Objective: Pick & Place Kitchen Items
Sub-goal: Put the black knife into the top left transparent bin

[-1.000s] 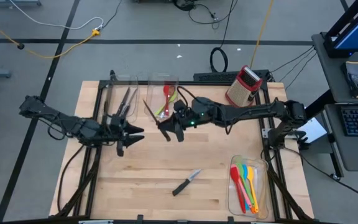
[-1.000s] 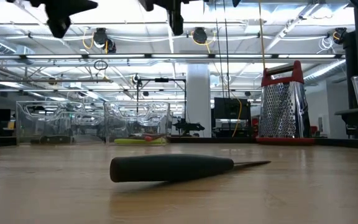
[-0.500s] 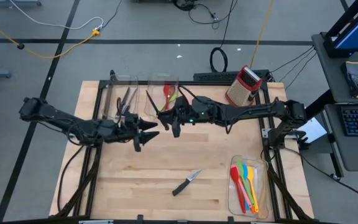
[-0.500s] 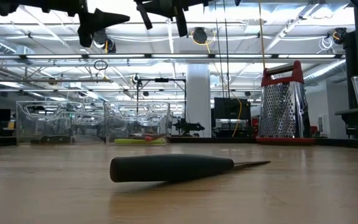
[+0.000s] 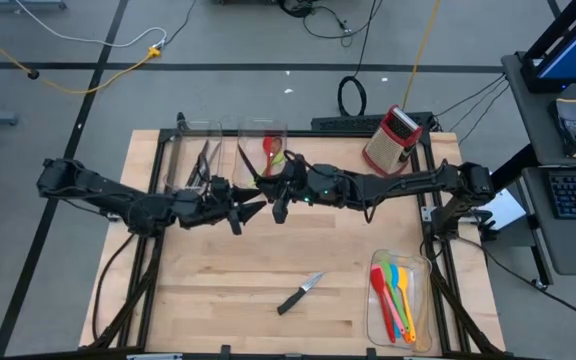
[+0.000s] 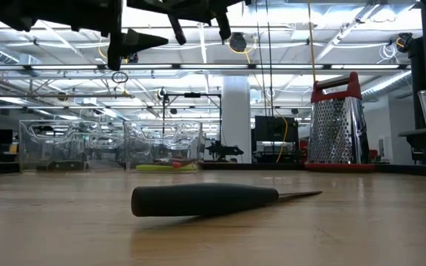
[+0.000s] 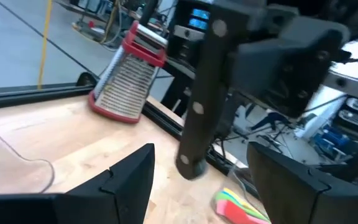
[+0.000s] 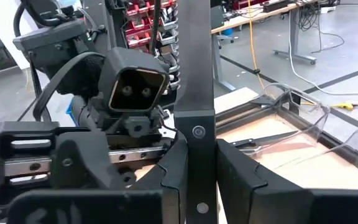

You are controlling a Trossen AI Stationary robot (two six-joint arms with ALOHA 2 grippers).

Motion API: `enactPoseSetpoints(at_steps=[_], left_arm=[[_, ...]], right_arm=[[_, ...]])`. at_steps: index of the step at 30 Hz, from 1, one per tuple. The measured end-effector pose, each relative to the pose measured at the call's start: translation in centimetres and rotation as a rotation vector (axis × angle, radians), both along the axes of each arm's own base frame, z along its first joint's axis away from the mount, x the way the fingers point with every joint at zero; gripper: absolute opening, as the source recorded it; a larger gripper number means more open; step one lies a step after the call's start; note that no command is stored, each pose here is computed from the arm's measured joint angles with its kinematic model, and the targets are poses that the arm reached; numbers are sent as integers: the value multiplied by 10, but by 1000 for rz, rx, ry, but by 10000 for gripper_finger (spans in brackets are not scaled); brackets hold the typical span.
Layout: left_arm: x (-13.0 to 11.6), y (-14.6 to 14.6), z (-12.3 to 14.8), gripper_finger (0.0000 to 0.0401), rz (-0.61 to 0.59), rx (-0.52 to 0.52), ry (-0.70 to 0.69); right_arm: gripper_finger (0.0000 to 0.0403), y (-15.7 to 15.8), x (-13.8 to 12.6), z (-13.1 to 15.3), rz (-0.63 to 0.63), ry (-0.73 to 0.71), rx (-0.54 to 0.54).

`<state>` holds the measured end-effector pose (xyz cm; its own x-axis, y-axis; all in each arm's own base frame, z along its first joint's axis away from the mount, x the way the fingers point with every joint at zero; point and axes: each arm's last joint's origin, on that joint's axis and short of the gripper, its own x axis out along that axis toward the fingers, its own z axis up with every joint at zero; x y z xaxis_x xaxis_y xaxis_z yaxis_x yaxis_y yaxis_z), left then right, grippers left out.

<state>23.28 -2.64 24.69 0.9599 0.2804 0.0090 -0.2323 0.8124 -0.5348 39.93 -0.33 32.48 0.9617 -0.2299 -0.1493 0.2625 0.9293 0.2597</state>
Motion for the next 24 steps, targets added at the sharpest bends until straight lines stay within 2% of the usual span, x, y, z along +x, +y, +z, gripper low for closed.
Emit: enactPoseSetpoints(at_steps=[14, 24], left_arm=[[5, 4, -5, 260, 16, -24, 5], [8, 5, -11, 255, 64, -15, 31]], right_arm=[[50, 2, 11, -20, -29, 28, 53], [50, 2, 13, -16, -26, -19, 72]])
